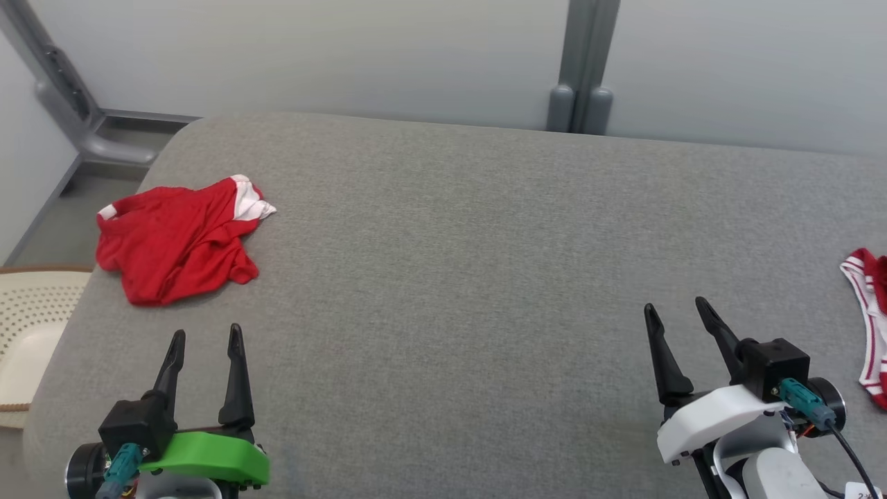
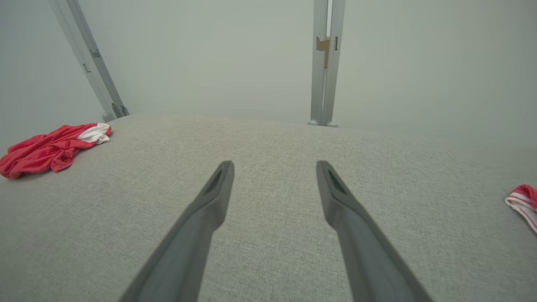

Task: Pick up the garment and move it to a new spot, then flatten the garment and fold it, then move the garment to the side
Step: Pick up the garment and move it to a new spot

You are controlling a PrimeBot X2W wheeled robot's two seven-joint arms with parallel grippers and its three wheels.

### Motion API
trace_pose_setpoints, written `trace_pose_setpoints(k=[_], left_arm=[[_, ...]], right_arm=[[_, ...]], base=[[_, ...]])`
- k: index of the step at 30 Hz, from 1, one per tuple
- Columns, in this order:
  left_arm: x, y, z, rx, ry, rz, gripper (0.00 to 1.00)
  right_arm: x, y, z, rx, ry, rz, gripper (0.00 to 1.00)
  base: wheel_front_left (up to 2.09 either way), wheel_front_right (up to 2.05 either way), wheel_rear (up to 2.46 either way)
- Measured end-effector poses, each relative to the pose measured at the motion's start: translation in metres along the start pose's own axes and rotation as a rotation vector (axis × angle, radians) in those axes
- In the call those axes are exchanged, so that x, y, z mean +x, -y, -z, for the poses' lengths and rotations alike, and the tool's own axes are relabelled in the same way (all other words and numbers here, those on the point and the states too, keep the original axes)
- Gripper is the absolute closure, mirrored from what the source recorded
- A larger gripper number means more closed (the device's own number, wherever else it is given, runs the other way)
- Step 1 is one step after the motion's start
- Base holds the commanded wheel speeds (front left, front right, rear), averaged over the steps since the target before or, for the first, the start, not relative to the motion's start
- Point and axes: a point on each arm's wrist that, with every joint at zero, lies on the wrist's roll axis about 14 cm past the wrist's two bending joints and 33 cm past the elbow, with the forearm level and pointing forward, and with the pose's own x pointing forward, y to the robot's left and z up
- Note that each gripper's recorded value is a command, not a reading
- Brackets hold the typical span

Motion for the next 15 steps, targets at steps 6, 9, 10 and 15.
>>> trace_pose_setpoints(k=[6,9,10,15], left_arm=[[-0.019,-0.029,-0.007,0.014,0.016,-0.089,0.0],[-0.028,-0.042,-0.009,0.018,0.022,-0.132,0.0],[-0.032,-0.047,-0.01,0.019,0.024,-0.148,0.0],[-0.047,-0.065,-0.013,0.023,0.03,-0.208,0.0]], right_arm=[[0.017,-0.036,0.004,0.009,-0.011,-0.107,0.0],[0.024,-0.051,0.007,0.012,-0.018,-0.153,0.0],[0.026,-0.056,0.008,0.013,-0.02,-0.169,0.0],[0.034,-0.077,0.011,0.022,-0.03,-0.227,0.0]], base=[[0.0,0.0,0.0],[0.0,0.0,0.0],[0.0,0.0,0.0],[0.0,0.0,0.0]])
